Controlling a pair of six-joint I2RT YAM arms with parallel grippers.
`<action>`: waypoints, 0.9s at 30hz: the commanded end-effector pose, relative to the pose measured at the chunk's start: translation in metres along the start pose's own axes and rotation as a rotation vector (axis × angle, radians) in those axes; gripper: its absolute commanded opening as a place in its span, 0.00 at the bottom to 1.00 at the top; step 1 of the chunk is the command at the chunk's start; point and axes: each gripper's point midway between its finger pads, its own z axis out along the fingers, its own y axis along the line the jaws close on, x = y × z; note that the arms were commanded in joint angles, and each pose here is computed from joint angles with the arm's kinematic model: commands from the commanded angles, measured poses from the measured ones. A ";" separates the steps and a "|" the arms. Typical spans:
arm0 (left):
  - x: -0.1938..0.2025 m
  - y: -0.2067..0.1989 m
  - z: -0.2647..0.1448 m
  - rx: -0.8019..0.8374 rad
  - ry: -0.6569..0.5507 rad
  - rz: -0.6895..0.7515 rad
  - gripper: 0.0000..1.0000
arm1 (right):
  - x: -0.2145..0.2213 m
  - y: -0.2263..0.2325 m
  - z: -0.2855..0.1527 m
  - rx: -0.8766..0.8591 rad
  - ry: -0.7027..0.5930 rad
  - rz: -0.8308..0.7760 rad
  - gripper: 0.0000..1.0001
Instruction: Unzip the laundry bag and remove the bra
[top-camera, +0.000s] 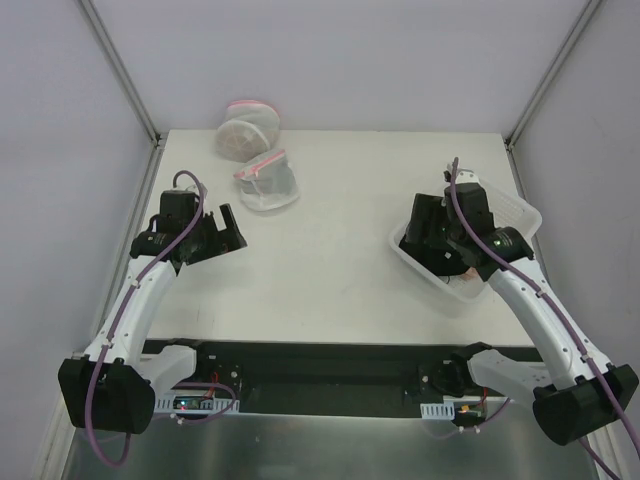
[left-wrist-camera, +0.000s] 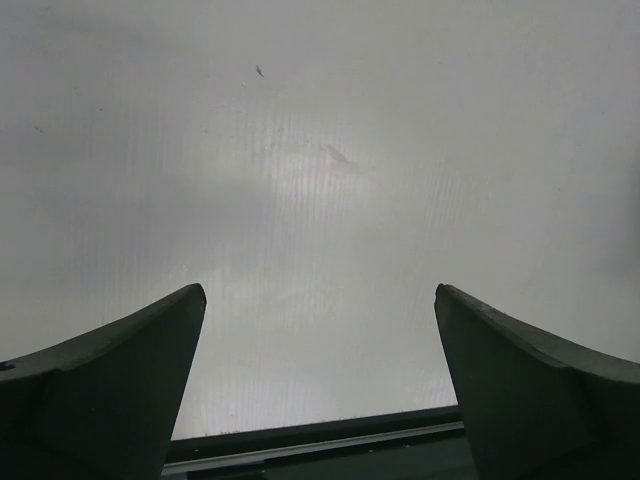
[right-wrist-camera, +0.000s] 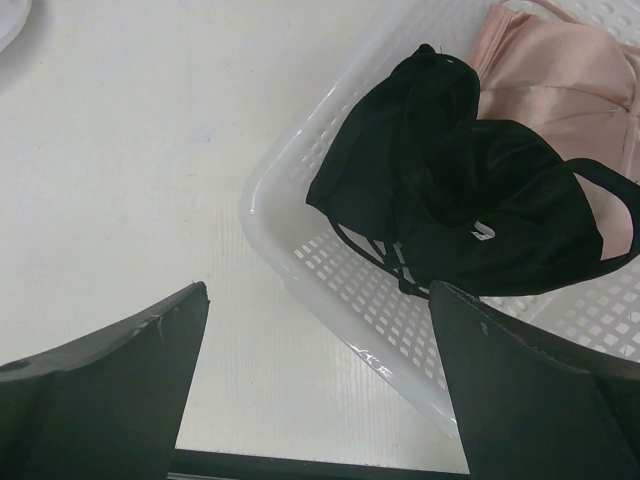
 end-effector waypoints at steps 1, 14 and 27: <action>-0.022 -0.002 -0.009 -0.030 -0.076 -0.030 0.99 | -0.011 0.001 0.001 0.011 -0.052 -0.002 0.96; -0.076 -0.072 0.032 -0.028 -0.116 0.274 0.99 | 0.004 0.019 0.002 -0.048 -0.049 -0.030 0.96; -0.181 -0.100 0.102 -0.193 -0.223 0.550 0.93 | 0.019 0.007 -0.027 0.007 -0.075 -0.060 0.96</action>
